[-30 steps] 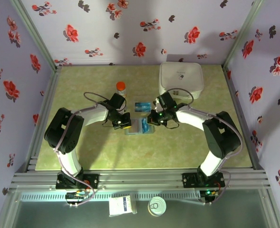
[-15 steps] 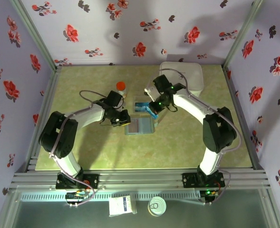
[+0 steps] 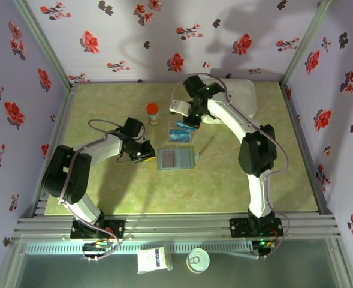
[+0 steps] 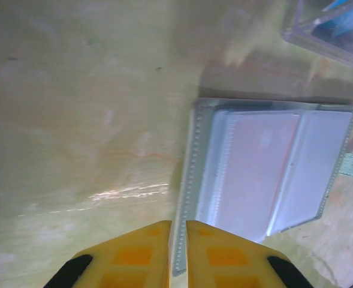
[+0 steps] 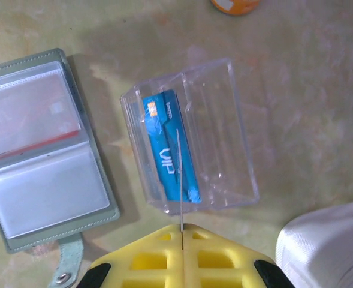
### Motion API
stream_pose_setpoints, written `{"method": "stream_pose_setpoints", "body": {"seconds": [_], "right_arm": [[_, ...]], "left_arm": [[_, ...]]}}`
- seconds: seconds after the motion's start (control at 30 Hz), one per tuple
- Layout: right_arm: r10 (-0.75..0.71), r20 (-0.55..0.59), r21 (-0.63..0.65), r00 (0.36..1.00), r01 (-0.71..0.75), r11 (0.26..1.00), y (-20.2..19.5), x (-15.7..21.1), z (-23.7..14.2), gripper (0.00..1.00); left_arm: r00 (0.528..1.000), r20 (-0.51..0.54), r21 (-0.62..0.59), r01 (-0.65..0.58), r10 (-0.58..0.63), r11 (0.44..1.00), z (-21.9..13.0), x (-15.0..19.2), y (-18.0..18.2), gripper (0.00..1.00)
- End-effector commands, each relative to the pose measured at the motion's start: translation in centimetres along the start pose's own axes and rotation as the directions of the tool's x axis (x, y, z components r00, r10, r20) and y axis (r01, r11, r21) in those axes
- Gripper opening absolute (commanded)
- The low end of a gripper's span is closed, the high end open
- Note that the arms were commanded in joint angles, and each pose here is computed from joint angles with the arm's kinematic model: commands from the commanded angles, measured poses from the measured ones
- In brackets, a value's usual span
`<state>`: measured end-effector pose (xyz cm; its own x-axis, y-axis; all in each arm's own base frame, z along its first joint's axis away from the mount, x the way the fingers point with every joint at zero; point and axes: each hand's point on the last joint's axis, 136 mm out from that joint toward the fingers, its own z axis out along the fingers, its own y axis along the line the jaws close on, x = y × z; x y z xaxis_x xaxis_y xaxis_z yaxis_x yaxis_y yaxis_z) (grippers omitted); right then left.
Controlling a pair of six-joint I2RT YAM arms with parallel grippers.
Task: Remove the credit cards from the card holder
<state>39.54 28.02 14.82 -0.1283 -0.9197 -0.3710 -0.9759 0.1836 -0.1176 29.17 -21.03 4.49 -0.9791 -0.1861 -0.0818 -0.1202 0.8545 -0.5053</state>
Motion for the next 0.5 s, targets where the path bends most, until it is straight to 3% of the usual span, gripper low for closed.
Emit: {"method": "stream_pose_setpoints", "body": {"seconds": [0.0,0.47], "right_arm": [[-0.087,-0.026,-0.088,0.996,0.085,0.992,1.3,-0.3,0.4,0.0],[-0.17,-0.07,-0.113,0.983,0.161,0.98,0.7,-1.6,4.3,0.0]], "left_arm": [[1.0,0.02,0.019,-0.013,0.013,1.0,-0.9,-0.2,0.3,0.14],[0.999,0.029,0.022,0.02,-0.021,1.0,-1.3,-0.4,1.7,0.14]]}}
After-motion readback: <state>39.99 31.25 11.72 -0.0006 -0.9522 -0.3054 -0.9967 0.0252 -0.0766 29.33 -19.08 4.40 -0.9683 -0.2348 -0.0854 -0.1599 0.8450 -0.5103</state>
